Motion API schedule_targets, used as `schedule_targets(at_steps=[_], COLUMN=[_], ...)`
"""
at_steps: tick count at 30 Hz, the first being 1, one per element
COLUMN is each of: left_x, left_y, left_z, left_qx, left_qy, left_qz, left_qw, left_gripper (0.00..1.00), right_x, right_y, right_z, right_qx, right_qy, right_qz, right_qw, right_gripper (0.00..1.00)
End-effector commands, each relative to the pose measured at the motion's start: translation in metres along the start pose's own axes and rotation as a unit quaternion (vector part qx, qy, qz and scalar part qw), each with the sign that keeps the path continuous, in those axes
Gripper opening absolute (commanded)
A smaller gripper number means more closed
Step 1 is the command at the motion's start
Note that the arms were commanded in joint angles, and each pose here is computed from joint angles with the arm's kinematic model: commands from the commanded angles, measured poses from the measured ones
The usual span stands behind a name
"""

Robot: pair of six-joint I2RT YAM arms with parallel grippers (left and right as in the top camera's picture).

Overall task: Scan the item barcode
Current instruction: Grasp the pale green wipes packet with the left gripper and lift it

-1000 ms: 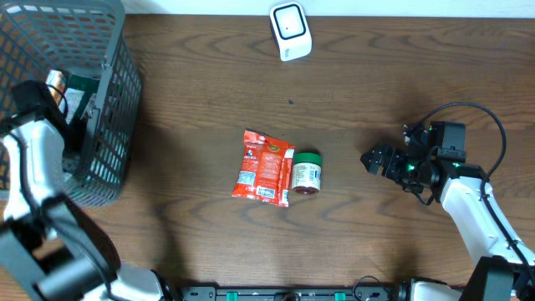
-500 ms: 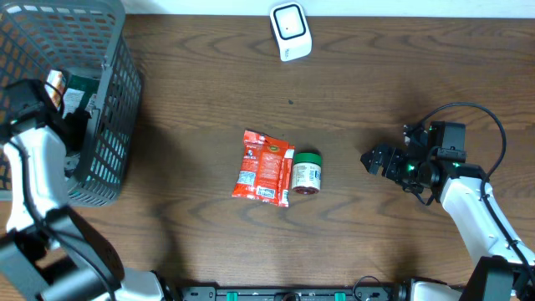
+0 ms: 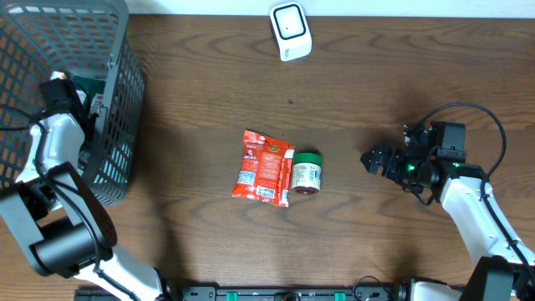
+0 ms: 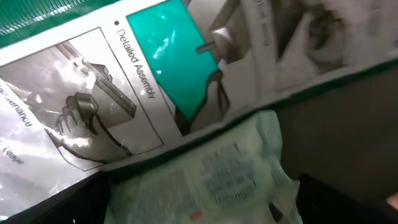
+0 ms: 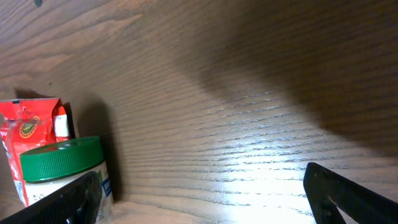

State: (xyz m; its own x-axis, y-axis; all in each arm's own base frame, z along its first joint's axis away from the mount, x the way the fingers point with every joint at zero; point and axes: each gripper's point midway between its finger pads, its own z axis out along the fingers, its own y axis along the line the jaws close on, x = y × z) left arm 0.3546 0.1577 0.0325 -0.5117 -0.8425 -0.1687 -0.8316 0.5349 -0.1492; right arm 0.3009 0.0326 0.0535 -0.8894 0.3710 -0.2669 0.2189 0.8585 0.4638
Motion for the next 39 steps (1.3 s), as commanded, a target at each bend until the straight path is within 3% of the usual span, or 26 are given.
schedule_targets(at_steps=[1,3,10,12,14,21,30,35,39], left_x=[0.015,0.017,0.017,0.015,0.011,-0.03,-0.057,-0.07,-0.059], left_y=[0.009,0.011,0.011,0.01,0.008,0.014,0.02,0.014,0.015], left_z=[0.022,0.027,0.027,0.025,0.019,-0.046,-0.151,-0.226,-0.298], left_qx=[-0.03,-0.034,-0.033,-0.031,-0.027,-0.022,0.003,0.056,0.11], left_qy=[0.032,0.037,0.038,0.035,0.026,-0.082,-0.234,-0.338,-0.411], left_qz=[0.015,0.016,0.029,0.038,0.041,0.023,-0.023,-0.039,-0.046], left_qw=[0.999,0.999,0.998,0.998,0.998,0.996,0.972,0.939,0.904], left_gripper=[0.94,0.92,0.28,0.13,0.07,0.07,0.07,0.07,0.07], right_x=[-0.007,-0.007,-0.007,-0.007,-0.008,-0.007,-0.007,-0.007,-0.007], right_y=[0.003,0.003,0.003,0.003,0.003,0.003,0.003,0.003,0.003], right_z=[-0.006,-0.006,-0.006,-0.006,-0.006,-0.006,-0.006,-0.006,-0.006], right_qx=[-0.004,-0.004,-0.004,-0.004,-0.004,-0.004,-0.004,-0.004,-0.004], right_qy=[-0.013,-0.013,-0.013,-0.013,-0.013,-0.013,-0.013,-0.013,-0.013], right_qz=[0.003,0.003,0.003,0.003,0.003,0.003,0.003,0.003,0.003], right_qw=[1.0,1.0,1.0,1.0,1.0,1.0,1.0,1.0,1.0], right_gripper=[0.99,0.99,0.99,0.99,0.99,0.99,0.99,0.99,0.99])
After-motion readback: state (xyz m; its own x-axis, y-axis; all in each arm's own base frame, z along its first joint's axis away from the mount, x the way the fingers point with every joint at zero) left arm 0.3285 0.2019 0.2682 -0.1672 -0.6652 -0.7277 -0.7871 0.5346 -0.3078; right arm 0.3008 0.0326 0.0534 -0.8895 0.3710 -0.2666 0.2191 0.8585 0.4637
